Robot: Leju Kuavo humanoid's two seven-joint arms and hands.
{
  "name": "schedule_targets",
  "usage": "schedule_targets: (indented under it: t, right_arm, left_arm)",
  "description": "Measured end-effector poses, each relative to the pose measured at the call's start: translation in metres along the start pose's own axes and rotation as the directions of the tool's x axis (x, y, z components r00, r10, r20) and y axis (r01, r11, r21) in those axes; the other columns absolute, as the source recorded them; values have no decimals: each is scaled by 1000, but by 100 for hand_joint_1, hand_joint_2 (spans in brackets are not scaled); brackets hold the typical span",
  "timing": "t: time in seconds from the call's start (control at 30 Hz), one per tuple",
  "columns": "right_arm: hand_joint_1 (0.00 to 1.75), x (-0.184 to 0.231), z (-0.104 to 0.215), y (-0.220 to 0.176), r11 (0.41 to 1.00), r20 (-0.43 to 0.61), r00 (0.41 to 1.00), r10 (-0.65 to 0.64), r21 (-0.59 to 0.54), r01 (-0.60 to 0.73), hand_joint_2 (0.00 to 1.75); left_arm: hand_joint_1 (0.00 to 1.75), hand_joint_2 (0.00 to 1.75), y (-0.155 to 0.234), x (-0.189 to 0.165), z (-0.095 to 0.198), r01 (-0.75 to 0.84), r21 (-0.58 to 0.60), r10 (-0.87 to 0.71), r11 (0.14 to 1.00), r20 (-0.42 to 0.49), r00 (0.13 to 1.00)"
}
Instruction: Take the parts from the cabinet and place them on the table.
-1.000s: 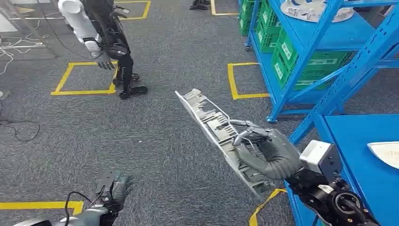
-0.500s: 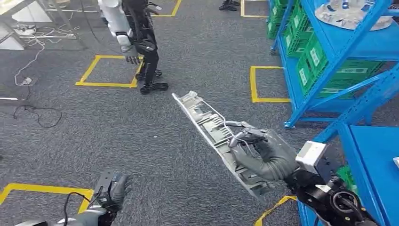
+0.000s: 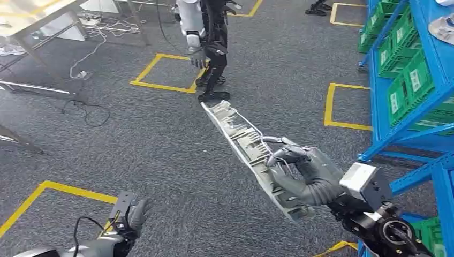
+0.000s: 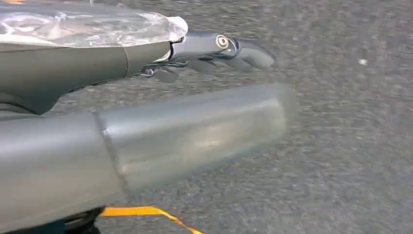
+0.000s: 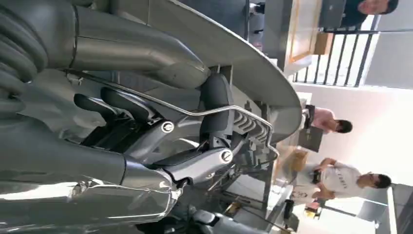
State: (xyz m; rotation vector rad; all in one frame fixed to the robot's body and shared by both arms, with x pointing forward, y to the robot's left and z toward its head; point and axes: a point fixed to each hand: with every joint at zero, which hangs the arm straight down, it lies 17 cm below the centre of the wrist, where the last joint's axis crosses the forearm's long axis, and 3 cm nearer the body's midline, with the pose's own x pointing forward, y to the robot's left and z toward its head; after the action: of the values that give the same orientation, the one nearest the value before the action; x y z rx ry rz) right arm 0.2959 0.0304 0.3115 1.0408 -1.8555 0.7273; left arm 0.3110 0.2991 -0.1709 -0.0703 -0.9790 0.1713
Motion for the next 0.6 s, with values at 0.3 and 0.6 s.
schedule_targets:
  t: [0.3, 0.6]
  right_arm:
    - [175, 0, 0, 0, 1000, -1, 1000, 4, 3, -4, 175]
    - [175, 1, 0, 0, 1000, 3, 1000, 10, 9, -10, 175]
  left_arm:
    - [0, 0, 4, -2, 2, 0, 6, 0, 1000, -2, 1000]
    - [0, 0, 7, -1, 2, 3, 10, -3, 1000, 0, 1000]
